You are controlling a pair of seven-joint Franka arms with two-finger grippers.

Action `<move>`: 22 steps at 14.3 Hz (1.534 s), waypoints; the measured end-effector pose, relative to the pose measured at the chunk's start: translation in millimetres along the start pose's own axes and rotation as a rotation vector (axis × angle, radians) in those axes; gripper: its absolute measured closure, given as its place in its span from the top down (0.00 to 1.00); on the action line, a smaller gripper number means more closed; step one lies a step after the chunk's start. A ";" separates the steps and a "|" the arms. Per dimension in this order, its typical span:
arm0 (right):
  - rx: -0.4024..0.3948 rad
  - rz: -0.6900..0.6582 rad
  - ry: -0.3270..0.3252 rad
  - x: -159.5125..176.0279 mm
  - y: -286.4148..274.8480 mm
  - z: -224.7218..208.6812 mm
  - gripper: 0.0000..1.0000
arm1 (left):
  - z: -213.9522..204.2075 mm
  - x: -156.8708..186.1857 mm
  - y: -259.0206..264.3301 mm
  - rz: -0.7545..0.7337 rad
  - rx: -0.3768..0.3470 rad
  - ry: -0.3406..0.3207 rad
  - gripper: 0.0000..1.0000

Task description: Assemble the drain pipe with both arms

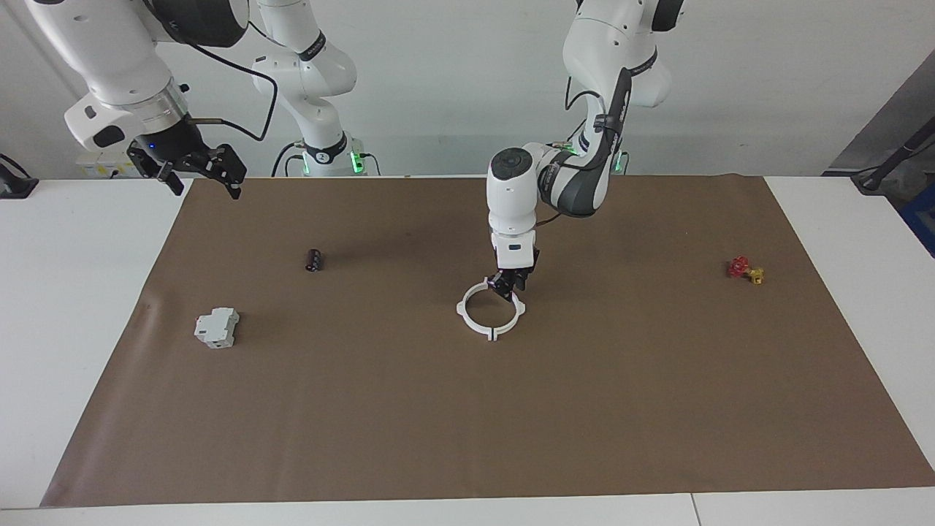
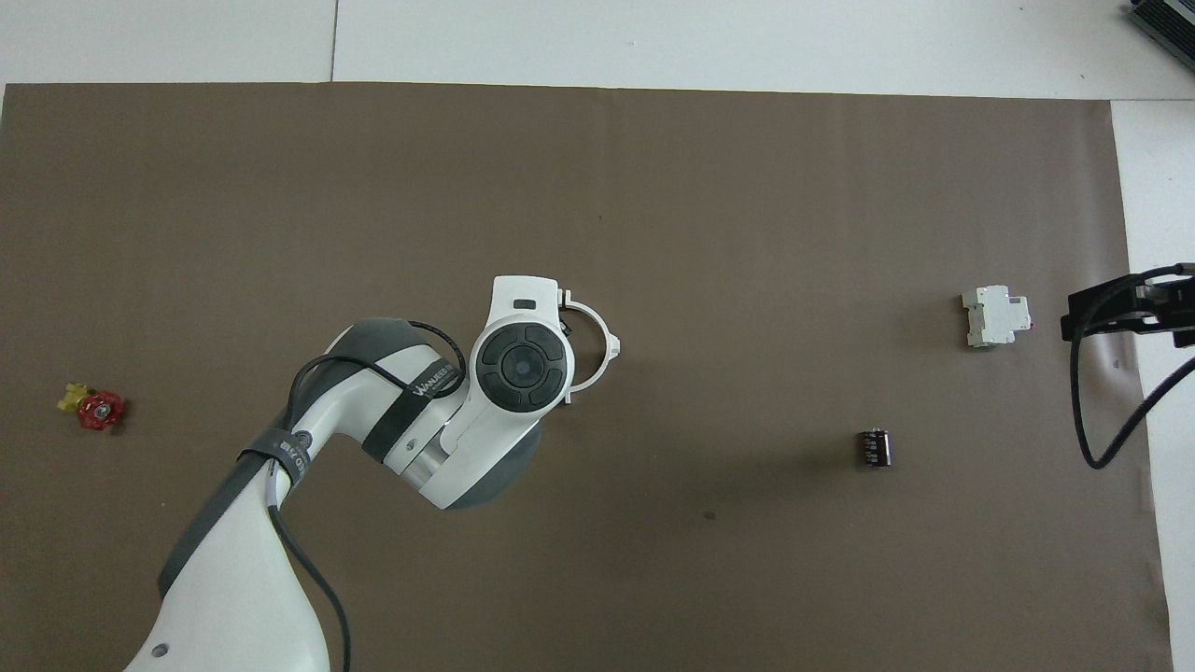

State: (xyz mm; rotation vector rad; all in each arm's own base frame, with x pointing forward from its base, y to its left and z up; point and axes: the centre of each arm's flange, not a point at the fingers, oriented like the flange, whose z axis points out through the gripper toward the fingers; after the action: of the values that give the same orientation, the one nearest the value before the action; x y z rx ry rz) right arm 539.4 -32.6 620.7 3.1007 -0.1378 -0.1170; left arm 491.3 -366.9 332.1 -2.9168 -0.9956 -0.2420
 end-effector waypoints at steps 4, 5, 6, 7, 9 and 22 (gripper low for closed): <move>0.000 0.000 0.000 0.0 0.0 0.0 1.00 | -44.7 29.9 -20.3 0.067 0.042 0.008 0.76; 0.000 0.000 0.000 0.0 0.0 0.0 1.00 | -56.1 46.9 -30.8 0.121 0.055 0.007 0.76; 0.000 0.000 0.000 0.0 0.0 0.0 1.00 | -66.4 69.4 -43.2 0.170 0.061 0.006 0.85; 0.000 0.000 0.000 0.0 0.0 0.0 1.00 | -75.4 94.4 -56.9 0.200 0.059 0.005 0.94; 0.000 0.000 0.000 0.0 0.0 0.0 1.00 | -88.8 137.7 -83.7 0.240 0.056 0.006 1.00; 0.000 0.000 0.000 0.0 0.0 0.0 1.00 | -149.2 299.2 -277.7 0.547 0.083 -0.070 1.00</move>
State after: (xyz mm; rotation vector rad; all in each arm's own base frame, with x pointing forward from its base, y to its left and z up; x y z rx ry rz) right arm 539.4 -32.6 620.7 3.1007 -0.1378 -0.1169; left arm 535.4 18.9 527.4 -2.9898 -0.1765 -0.0687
